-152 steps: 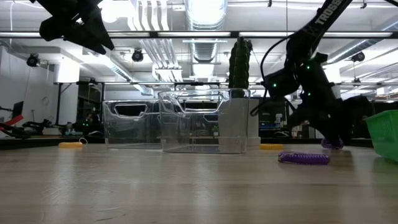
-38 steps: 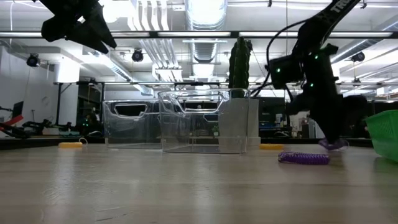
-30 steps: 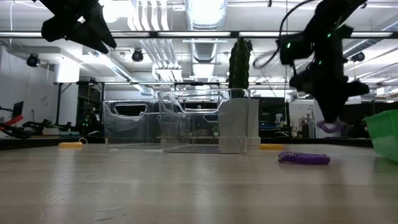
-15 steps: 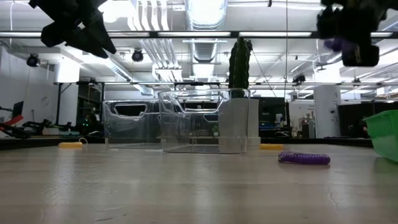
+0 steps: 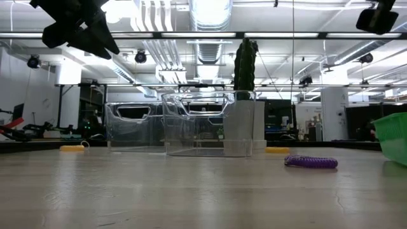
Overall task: Sort spring keychains
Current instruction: Put the top violet spring keychain into the right transparent bin
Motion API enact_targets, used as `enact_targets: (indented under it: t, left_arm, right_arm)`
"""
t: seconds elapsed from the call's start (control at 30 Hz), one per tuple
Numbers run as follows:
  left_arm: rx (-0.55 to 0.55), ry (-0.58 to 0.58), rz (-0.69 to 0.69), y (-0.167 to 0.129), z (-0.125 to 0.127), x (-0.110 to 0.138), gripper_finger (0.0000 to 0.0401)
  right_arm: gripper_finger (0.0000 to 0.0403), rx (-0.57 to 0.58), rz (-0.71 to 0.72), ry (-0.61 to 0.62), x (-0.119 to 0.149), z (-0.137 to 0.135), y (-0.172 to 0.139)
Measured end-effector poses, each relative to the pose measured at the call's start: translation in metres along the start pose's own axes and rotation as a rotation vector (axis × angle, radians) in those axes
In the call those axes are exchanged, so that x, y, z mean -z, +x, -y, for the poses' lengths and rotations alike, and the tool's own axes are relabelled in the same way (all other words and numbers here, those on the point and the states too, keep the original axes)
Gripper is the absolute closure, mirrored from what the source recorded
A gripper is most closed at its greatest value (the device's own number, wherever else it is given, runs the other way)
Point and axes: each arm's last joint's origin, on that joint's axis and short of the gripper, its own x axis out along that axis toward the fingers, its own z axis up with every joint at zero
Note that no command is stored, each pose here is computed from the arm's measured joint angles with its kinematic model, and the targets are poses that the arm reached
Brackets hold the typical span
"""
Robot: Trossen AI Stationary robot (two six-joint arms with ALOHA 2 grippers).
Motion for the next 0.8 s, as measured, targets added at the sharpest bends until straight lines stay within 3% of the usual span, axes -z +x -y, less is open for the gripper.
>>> enact_targets:
  t: [0.57, 0.8]
  left_arm:
    - [0.003, -0.005, 0.001, 0.000, 0.000, 0.000, 0.0248]
    - [0.005, -0.007, 0.002, 0.000, 0.001, 0.000, 0.0248]
  right_arm:
    - [0.0381, -0.012, 0.037, -0.019, 0.005, -0.004, -0.007]
    - [0.0381, 0.100, 0.044, 0.035, -0.008, 0.006, 0.007]
